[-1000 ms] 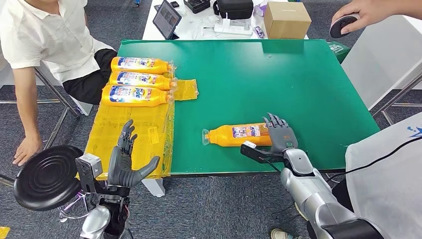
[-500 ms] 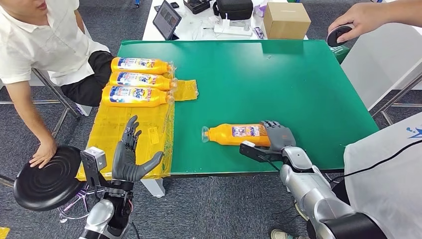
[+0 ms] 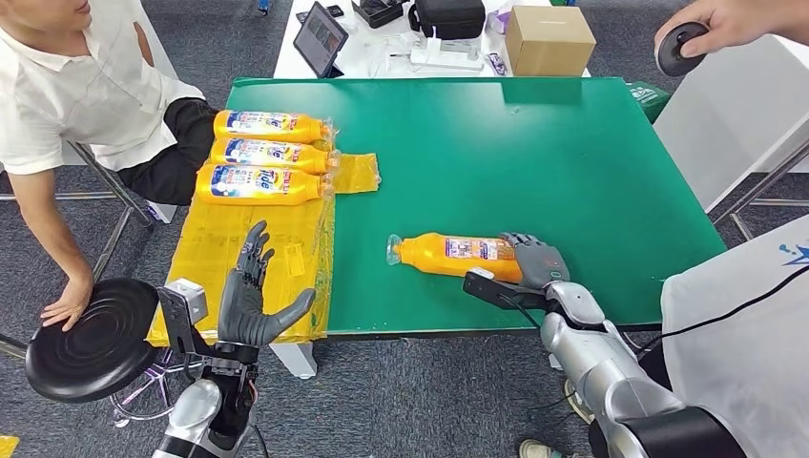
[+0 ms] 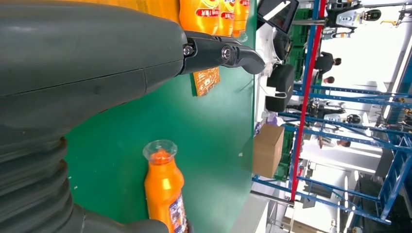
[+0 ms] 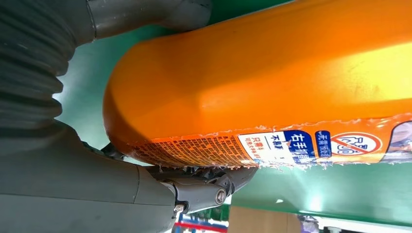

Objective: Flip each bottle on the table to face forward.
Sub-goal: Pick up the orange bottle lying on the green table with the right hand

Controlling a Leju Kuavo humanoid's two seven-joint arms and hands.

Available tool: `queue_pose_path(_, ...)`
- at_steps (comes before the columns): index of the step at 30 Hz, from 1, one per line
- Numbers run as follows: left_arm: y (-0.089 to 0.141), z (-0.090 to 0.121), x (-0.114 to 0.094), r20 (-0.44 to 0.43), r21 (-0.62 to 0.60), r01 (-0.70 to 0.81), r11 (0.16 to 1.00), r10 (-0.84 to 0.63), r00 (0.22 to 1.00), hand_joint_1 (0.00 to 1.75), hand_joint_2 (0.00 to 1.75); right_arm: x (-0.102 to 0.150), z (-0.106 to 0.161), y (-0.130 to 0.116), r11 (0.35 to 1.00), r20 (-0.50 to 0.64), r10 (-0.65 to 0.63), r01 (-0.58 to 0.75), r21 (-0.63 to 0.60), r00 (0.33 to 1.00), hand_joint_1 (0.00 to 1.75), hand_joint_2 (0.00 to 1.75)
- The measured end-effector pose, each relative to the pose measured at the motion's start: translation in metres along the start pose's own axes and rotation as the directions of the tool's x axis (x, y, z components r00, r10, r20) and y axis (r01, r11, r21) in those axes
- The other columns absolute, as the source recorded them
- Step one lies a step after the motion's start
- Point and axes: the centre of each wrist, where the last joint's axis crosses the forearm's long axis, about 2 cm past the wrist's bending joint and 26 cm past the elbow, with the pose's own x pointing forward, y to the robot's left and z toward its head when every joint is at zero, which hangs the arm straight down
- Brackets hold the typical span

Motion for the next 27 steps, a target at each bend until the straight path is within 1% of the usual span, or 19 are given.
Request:
queue_pose_path(3,0.000,0.000,0.000,-0.001,-0.004,-0.009,1.000,0.009,1.000,0.00,1.75,0.000,0.001,0.002,0.999,0.014,-0.054,0.054,-0.004,0.998,1.75,1.75)
queue_pose_path(7,-0.001,0.001,-0.001,-0.002,-0.005,-0.013,1.000,0.013,1.000,0.00,1.75,0.000,0.001,0.002,0.997,0.021,-0.078,0.078,-0.006,0.997,1.75,1.75)
queue_pose_path(9,-0.001,0.003,-0.002,-0.008,-0.005,-0.023,1.000,0.023,1.000,0.00,1.75,0.002,0.002,0.005,0.991,0.038,-0.132,0.132,-0.008,0.991,1.75,1.75)
queue_pose_path(10,-0.001,0.005,-0.003,-0.015,-0.006,-0.039,0.999,0.039,0.999,0.00,1.75,0.005,0.002,0.007,0.983,0.057,-0.180,0.181,-0.008,0.982,1.75,1.75)
queue_pose_path(12,-0.003,0.014,-0.006,-0.040,-0.013,-0.100,0.995,0.100,0.994,0.00,1.75,0.021,0.003,0.014,0.942,0.122,-0.333,0.336,-0.001,0.935,1.75,1.75)
queue_pose_path(14,-0.005,0.023,-0.010,-0.063,-0.019,-0.154,0.988,0.152,0.986,0.00,1.75,0.040,0.005,0.021,0.875,0.185,-0.478,0.484,0.009,0.859,1.75,1.75)
queue_pose_path(16,-0.007,0.027,-0.011,-0.070,-0.022,-0.167,0.986,0.165,0.984,0.00,1.75,0.052,0.006,0.024,0.828,0.213,-0.549,0.560,0.011,0.808,1.75,1.75)
queue_pose_path(20,-0.008,0.032,-0.012,-0.068,-0.033,-0.193,0.981,0.191,0.979,0.00,1.75,0.079,0.012,0.031,0.733,0.273,-0.657,0.680,0.013,0.703,1.75,1.75)
queue_pose_path(22,-0.009,0.035,-0.011,-0.065,-0.037,-0.209,0.977,0.206,0.976,0.00,1.75,0.093,0.016,0.032,0.692,0.304,-0.690,0.722,0.011,0.657,1.75,1.75)
queue_pose_path(27,-0.010,0.038,-0.010,-0.065,-0.043,-0.232,0.972,0.229,0.971,0.00,1.75,0.119,0.022,0.031,0.636,0.377,-0.719,0.772,0.016,0.584,1.75,1.75)
